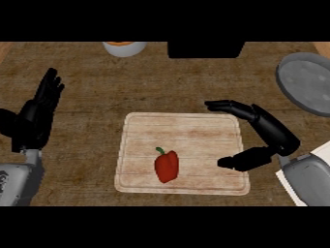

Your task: Pick the bell pepper from the cutting board and place it in the pan

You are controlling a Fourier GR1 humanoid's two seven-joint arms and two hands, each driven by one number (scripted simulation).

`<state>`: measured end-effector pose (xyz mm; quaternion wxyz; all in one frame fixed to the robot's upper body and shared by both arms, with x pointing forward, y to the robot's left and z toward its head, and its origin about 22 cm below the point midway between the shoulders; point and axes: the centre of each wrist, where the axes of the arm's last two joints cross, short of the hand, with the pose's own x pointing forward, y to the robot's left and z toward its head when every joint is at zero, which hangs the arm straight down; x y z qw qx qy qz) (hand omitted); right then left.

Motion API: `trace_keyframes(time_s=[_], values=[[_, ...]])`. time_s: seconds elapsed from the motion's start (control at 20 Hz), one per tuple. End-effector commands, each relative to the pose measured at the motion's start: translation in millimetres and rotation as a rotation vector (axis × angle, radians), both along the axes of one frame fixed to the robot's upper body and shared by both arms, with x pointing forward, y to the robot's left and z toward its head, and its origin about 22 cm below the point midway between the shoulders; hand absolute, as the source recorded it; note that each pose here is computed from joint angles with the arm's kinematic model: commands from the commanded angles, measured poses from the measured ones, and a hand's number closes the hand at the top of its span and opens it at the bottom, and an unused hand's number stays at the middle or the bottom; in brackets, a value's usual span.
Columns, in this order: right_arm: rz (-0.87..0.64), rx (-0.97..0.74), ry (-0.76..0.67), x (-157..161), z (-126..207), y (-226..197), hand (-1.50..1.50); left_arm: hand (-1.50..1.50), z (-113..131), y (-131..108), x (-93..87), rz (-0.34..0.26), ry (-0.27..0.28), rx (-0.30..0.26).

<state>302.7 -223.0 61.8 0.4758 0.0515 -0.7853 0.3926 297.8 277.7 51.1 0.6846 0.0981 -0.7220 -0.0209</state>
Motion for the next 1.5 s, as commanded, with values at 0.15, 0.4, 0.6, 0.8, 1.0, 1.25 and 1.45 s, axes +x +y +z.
trace_keyframes(time_s=[0.15, 0.4, 0.6, 0.8, 1.0, 1.25, 1.45], values=[[0.081, -0.35, -0.111, 2, 101, -12, -1.5, 0.0, -4, 3, 5.7, 0.011, 0.017, -0.003], [0.065, -0.479, -0.073, -7, 148, 10, -1.5, 0.0, -6, 6, 2.0, -0.024, 0.014, -0.001], [0.052, -0.478, -0.138, -11, 172, 55, -1.5, 0.0, 2, 4, -4.9, -0.016, 0.002, -0.012], [0.048, -0.487, -0.122, -13, 180, 78, -1.5, 0.0, 11, -10, -3.6, -0.018, -0.005, -0.016], [0.146, -0.493, -0.068, -23, 165, 115, -1.5, 0.0, 1, -17, 4.4, -0.009, -0.001, -0.002], [0.23, -0.492, -0.011, -22, 154, 133, -1.5, 0.0, -1, -11, 8.0, -0.012, 0.003, 0.001], [0.172, -0.574, 0.009, -47, 146, 125, -1.5, 0.0, -3, 7, -14.7, -0.005, 0.012, -0.016]])
